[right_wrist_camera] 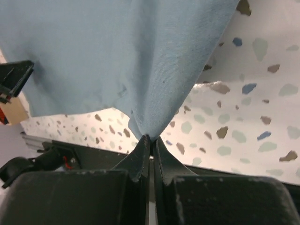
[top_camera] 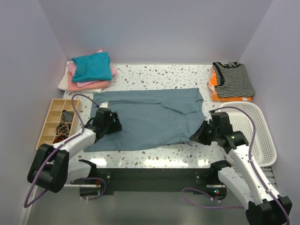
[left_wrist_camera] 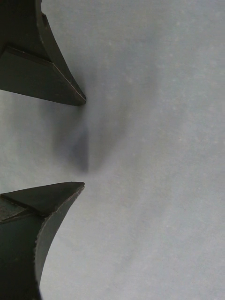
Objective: Fold and stack the t-shirts
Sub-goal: Fold the flattened tshirt in 1/3 of the way
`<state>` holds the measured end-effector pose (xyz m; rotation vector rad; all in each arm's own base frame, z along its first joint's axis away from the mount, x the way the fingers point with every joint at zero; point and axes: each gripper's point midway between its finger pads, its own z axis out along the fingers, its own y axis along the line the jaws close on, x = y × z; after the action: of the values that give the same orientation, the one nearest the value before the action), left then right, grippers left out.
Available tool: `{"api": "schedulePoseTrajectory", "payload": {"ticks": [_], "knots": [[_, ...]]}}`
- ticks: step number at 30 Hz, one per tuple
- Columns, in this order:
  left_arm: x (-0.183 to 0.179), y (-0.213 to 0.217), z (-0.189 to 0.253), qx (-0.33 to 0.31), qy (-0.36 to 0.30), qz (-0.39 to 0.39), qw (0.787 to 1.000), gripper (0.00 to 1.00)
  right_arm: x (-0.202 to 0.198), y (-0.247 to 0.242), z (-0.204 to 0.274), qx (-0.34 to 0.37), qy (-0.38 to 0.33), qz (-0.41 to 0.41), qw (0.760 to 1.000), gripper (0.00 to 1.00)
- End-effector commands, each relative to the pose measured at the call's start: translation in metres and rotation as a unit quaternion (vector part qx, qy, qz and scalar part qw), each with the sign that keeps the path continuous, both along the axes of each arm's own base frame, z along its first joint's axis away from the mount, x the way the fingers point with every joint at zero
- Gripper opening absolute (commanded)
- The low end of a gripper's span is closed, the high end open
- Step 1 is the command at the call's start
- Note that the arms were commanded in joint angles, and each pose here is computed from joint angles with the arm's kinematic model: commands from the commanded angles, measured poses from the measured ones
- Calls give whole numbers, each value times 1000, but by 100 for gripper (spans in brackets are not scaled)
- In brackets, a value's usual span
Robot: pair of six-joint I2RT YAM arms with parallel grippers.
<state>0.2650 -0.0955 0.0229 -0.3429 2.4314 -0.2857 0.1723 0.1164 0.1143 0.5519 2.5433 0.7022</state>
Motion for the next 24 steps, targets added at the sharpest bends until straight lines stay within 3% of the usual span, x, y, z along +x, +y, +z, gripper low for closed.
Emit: {"api": "schedulePoseTrajectory", "payload": {"ticks": [1,4,5,7,10,17,24], "knots": [[13,-7,4,7,-10,-24,1000,72,-20,11,51,46,-1,17,999,0],[13,-10,-3,5,-2,-32,999,72,-17,7,65,35,-24,19,999,0],[14,-11,-4,4,-1,-33,999,72,-17,4,63,24,-25,19,999,5],[14,-14,-7,1,5,-39,999,72,-13,-3,52,-1,-26,12,1000,35],[15,-16,-10,-1,11,-43,999,72,-4,-13,32,-32,-32,-3,999,46],[18,-13,-7,10,11,-42,999,73,-14,-13,4,-55,15,43,997,44],[19,-12,-5,14,10,-44,999,73,-66,-16,9,-54,69,100,991,44]]}}
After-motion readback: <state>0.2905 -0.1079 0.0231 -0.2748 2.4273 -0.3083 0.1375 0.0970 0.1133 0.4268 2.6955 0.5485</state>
